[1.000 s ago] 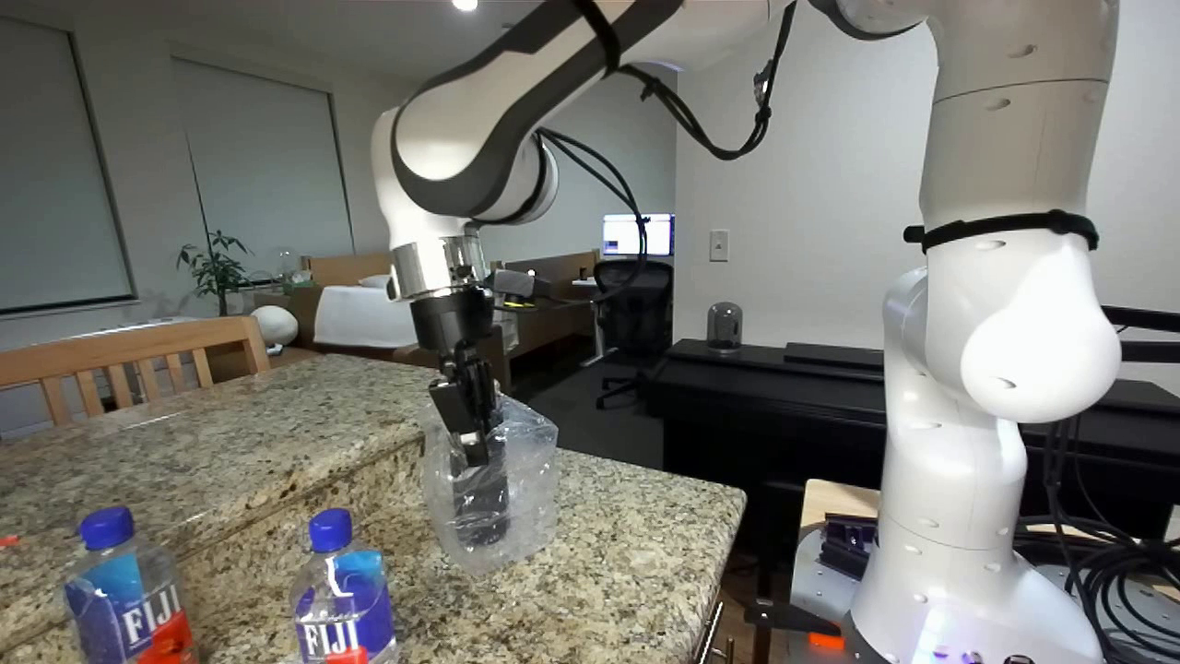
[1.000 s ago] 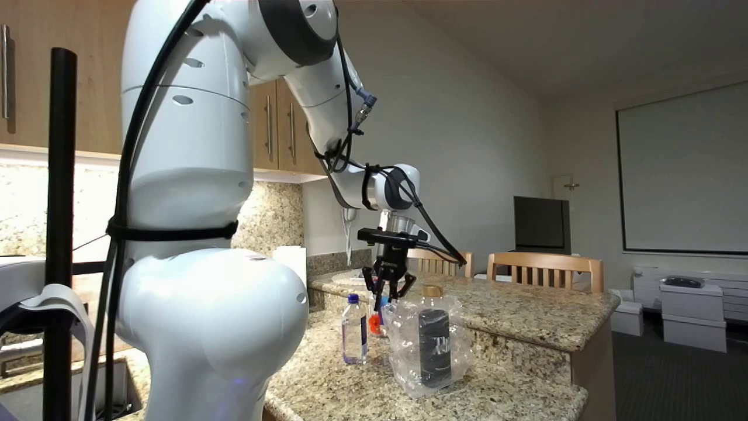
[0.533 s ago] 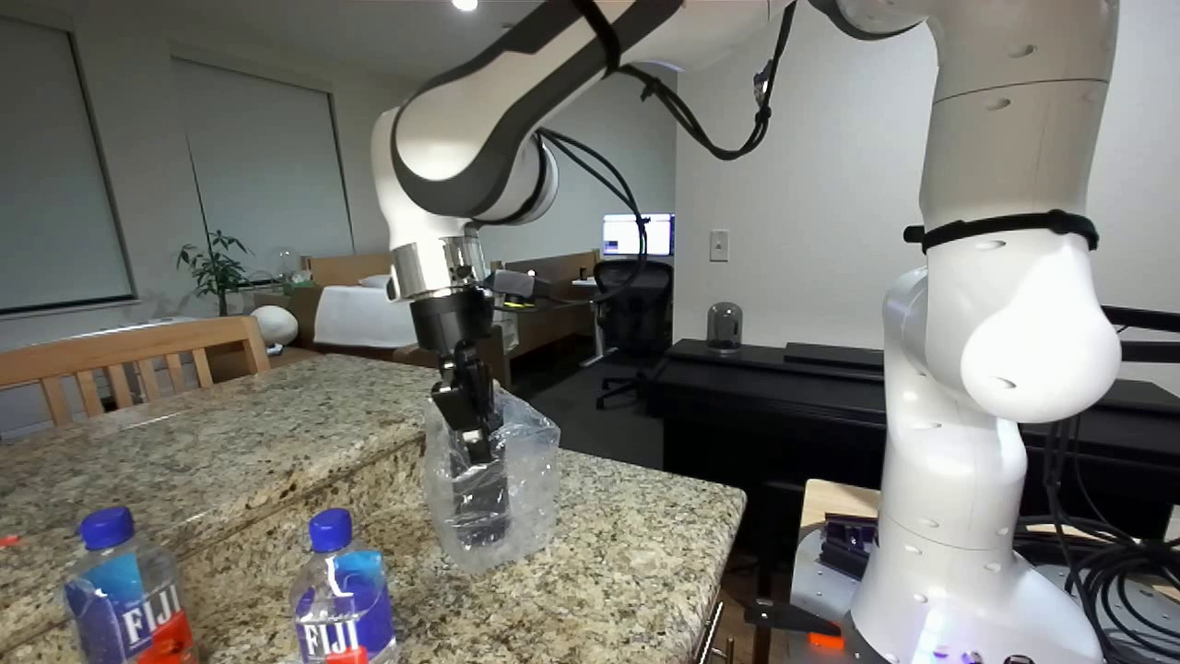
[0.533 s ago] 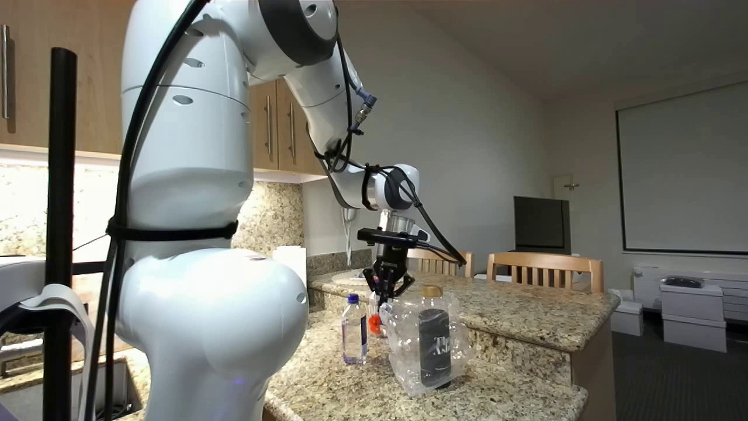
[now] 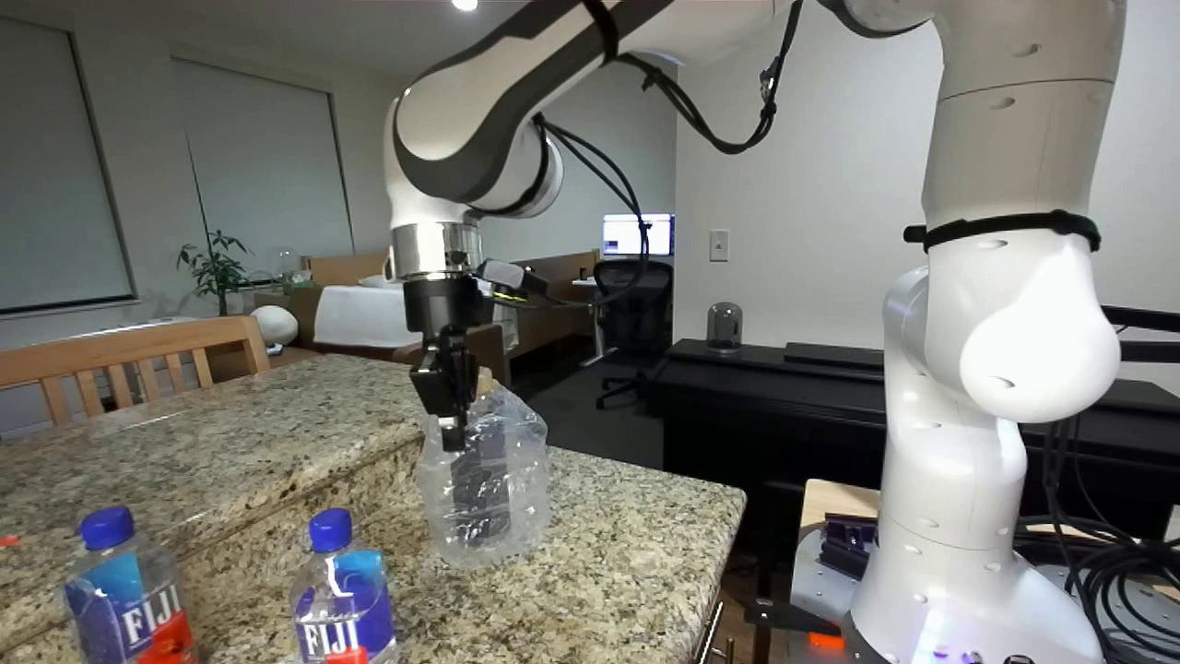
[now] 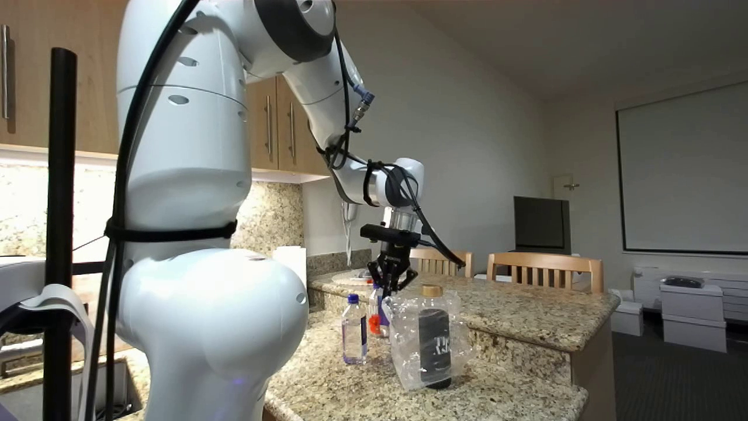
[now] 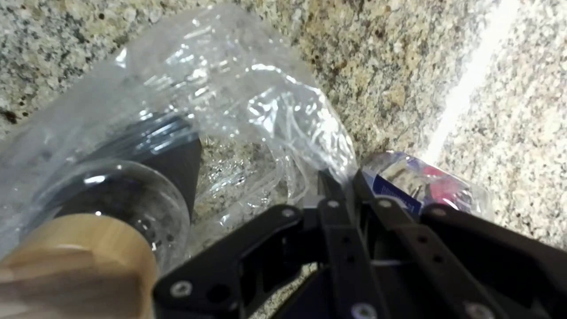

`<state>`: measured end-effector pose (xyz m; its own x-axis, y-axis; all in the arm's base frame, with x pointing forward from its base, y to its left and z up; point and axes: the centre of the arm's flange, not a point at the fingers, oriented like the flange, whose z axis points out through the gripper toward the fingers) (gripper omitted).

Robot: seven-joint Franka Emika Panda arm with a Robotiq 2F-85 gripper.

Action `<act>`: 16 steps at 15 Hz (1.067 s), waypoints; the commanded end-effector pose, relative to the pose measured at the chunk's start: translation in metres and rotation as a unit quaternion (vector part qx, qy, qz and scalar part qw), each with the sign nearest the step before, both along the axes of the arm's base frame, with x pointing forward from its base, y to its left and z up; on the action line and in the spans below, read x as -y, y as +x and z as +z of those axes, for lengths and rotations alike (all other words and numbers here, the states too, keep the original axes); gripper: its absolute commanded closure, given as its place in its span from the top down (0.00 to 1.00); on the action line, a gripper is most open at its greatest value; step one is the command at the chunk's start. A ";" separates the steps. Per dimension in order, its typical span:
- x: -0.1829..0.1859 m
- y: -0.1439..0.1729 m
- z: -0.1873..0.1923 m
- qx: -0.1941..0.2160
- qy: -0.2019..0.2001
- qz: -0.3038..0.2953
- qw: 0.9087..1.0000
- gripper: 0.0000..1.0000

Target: Remove the plastic around the bottle

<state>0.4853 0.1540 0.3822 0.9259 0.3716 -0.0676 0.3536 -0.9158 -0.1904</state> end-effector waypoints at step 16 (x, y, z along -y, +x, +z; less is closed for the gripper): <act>0.046 0.002 0.039 0.055 0.116 -0.052 0.990 0.10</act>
